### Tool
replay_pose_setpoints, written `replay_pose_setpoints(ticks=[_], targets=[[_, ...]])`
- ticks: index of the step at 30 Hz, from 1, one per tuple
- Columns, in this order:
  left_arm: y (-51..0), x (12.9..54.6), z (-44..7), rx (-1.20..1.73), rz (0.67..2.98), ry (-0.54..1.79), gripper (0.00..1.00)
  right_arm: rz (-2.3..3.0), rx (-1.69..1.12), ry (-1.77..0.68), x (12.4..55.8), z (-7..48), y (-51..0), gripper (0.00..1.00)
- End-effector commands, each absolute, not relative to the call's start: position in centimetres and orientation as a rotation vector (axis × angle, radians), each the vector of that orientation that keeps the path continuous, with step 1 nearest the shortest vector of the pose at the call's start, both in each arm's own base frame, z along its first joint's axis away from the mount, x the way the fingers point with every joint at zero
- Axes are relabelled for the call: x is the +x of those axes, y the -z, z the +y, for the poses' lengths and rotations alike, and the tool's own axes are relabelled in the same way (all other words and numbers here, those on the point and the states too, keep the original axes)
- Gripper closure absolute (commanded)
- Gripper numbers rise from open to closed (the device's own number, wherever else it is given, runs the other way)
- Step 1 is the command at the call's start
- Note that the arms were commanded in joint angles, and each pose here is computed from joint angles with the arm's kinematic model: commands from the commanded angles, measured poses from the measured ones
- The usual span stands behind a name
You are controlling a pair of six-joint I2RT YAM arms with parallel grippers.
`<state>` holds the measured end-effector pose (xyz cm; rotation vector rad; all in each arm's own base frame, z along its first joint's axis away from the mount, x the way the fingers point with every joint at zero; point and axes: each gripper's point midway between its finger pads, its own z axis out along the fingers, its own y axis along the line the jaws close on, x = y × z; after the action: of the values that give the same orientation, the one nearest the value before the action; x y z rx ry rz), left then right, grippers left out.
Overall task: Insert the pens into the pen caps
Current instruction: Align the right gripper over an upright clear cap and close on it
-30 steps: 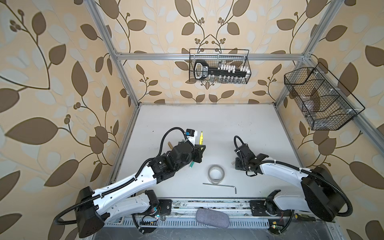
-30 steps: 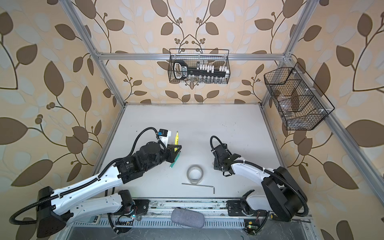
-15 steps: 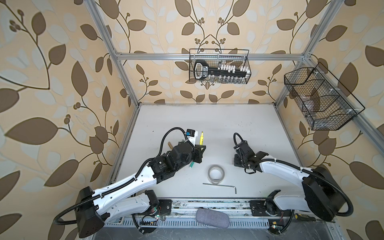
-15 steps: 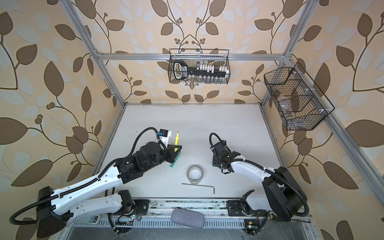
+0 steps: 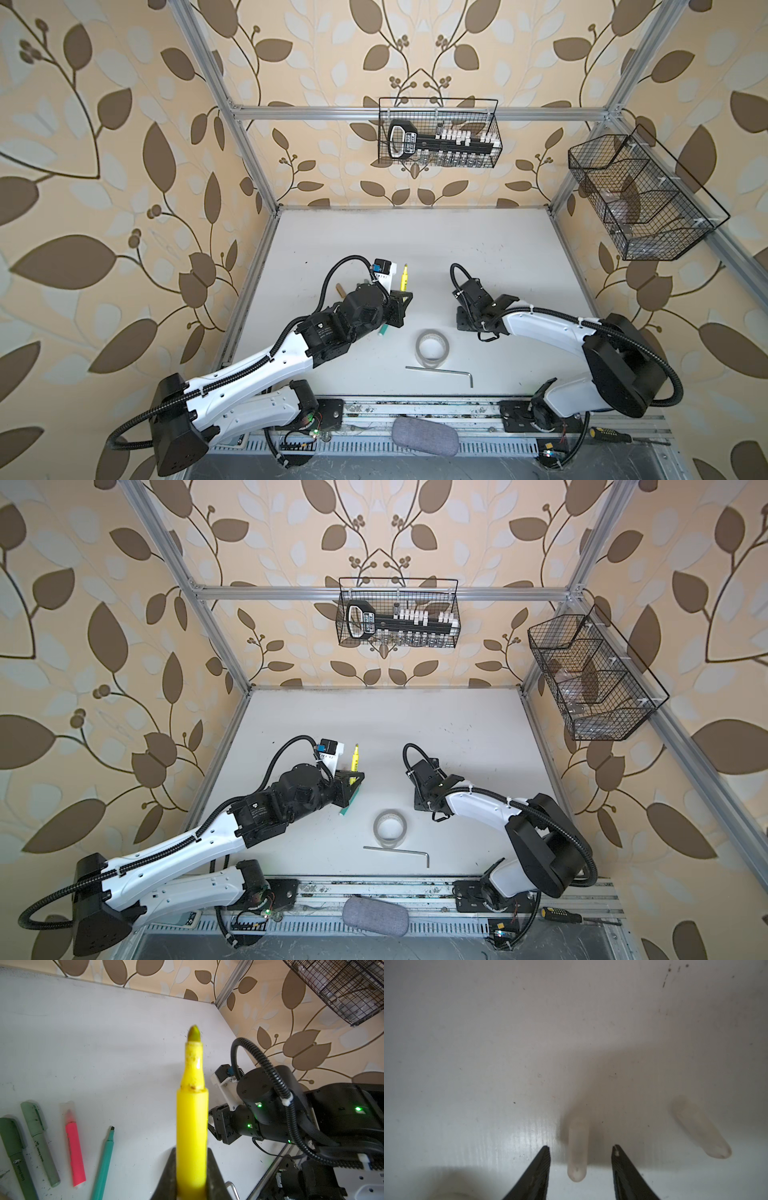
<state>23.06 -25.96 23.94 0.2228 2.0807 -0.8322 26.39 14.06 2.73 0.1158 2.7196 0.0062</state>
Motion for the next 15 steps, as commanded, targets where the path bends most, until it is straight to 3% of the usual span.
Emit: replay_pose_setpoints(ticks=[1, 15], targets=[[-25.0, 23.0, -26.1, 0.232, 2.037, 0.860, 1.00, 2.729, 0.101, 0.014, 26.3, 14.1, -2.8, 0.53], [-25.2, 23.0, -25.8, 0.227, 2.033, 0.856, 1.00, 2.816, 0.052, 0.011, 25.2, 14.5, -0.5, 0.67]])
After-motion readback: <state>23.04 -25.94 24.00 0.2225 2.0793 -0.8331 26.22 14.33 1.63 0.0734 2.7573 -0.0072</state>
